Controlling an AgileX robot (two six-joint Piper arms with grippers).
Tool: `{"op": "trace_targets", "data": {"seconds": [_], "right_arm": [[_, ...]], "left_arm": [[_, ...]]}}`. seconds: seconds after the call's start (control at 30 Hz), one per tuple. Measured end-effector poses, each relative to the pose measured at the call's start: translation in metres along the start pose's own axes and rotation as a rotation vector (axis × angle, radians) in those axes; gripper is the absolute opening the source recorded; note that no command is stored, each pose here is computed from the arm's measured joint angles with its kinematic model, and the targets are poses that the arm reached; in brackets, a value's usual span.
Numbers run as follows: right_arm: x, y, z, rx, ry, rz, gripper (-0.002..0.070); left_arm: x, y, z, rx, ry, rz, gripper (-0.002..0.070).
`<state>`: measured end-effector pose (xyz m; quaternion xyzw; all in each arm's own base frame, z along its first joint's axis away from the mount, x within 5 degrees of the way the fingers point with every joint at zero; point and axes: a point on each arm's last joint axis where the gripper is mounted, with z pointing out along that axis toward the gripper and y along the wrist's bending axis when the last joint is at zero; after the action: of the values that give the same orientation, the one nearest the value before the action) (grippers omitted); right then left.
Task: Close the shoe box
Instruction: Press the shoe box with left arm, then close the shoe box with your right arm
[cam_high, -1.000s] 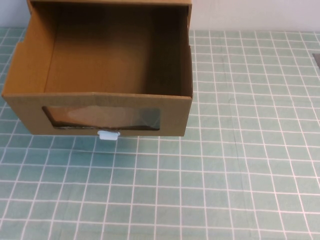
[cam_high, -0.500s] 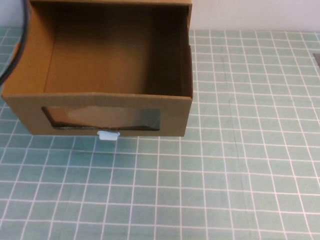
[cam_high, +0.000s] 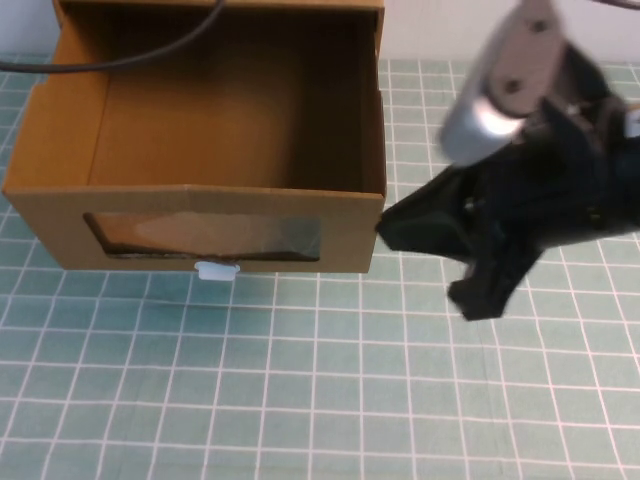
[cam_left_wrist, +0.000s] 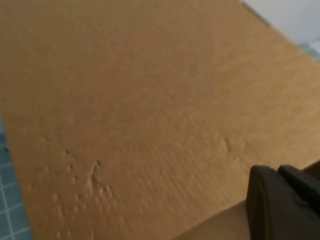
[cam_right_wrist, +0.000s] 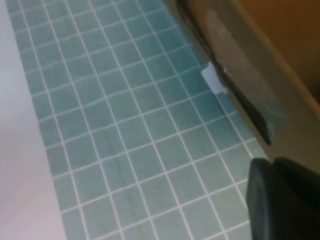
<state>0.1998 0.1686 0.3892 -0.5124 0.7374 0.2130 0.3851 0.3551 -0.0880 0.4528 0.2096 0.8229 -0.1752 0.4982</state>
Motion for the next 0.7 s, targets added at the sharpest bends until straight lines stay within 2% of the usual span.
{"op": "trace_targets", "data": {"seconds": [0.07,0.17,0.3,0.53,0.7], "right_arm": [[-0.010,0.003,0.008,0.014,0.043,-0.069,-0.0014],[-0.024,0.007,0.012,0.107,0.092,-0.157,-0.0014],[-0.036,0.021,0.018,0.190,0.085,-0.262,-0.0014],[-0.043,0.052,0.051,0.145,0.117,-0.385,-0.0014],[-0.044,0.073,0.081,0.217,0.169,-0.461,-0.0014]], "left_arm": [[0.002,0.008,0.022,0.021,0.048,-0.004,-0.0005],[0.010,0.016,0.048,0.042,0.096,-0.020,-0.0005],[0.020,0.022,0.071,0.068,0.134,-0.058,-0.0005],[0.021,0.023,0.075,0.079,0.125,-0.085,-0.0005],[0.021,0.022,0.076,0.095,0.125,-0.099,-0.0005]]}}
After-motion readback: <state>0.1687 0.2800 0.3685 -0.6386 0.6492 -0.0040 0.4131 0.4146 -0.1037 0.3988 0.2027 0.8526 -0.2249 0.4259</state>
